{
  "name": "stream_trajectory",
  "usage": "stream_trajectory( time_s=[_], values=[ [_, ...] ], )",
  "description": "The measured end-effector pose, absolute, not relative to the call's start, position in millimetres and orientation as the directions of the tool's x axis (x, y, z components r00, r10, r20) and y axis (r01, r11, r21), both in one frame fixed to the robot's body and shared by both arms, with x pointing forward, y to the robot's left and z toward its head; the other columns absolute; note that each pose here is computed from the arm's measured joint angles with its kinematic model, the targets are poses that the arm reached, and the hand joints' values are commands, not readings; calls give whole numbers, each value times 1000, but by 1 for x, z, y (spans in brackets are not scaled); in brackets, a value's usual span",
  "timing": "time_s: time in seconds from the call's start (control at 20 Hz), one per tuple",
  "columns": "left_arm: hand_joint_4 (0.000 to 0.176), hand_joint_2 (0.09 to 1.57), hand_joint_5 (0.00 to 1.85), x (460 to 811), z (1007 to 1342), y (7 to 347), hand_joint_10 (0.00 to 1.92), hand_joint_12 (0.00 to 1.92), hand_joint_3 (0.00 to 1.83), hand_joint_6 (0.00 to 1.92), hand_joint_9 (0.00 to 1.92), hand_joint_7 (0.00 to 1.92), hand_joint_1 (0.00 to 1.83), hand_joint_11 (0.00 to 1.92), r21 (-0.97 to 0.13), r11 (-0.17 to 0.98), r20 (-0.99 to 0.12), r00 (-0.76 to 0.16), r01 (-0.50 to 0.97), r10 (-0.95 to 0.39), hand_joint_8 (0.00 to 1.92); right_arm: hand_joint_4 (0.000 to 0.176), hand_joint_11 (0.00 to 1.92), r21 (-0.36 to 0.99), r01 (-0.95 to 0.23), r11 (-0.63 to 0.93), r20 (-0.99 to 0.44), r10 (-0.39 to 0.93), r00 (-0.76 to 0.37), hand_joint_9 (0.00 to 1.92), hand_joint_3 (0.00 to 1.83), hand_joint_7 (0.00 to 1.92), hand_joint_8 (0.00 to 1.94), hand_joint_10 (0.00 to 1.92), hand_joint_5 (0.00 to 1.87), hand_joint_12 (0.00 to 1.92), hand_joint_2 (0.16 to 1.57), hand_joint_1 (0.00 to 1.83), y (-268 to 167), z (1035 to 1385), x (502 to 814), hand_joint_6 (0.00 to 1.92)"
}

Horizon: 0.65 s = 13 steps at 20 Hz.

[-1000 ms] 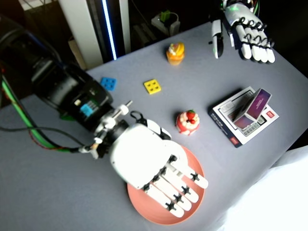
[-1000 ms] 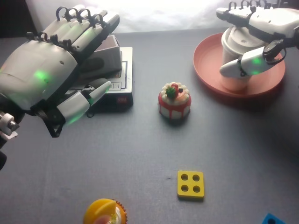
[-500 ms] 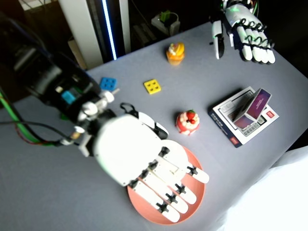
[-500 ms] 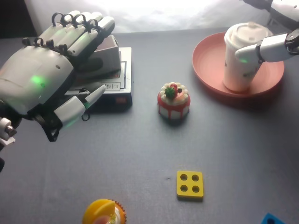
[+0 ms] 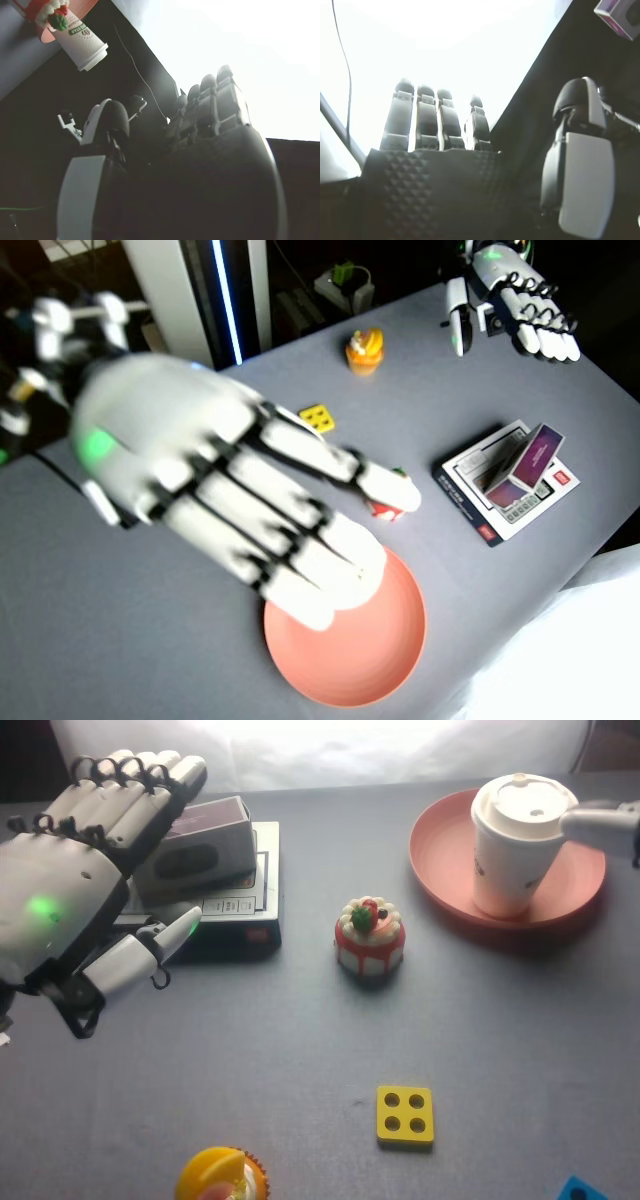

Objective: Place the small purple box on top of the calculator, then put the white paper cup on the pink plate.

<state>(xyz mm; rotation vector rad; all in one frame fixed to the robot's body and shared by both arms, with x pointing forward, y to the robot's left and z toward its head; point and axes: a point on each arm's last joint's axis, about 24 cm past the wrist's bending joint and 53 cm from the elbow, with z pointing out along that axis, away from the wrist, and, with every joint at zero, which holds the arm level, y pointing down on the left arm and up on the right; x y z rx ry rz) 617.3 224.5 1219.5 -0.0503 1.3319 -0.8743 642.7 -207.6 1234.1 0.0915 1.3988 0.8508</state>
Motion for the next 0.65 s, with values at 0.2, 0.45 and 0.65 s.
stream_trajectory(
  time_s=[0.2, 0.45, 0.65],
  values=[
    [17, 1444, 0, 613, 1229, 235, 0, 5, 12, 0, 0, 0, 556, 9, -503, 690, -799, 24, 521, -600, 0, 116, 0, 503, -529, 683, -797, 604, 23, 0, 24, 0, 0, 0, 0, 0, 1010, 500, -220, 1255, 604, 0],
    [36, 1460, 0, 601, 1243, 230, 0, 2, 6, 0, 0, 0, 443, 3, -489, 661, -778, 59, 569, -626, 0, 104, 0, 470, -583, 663, -757, 642, 120, 0, 46, 0, 0, 0, 0, 0, 1088, 519, -232, 1280, 572, 0],
    [119, 1429, 0, 594, 1262, 240, 0, 0, 0, 0, 0, 0, 495, 0, -469, 658, -752, 125, 589, -648, 0, 32, 0, 451, -606, 656, -742, 652, 154, 0, 25, 0, 0, 0, 0, 0, 1098, 469, -236, 1291, 559, 0]
  ],
)
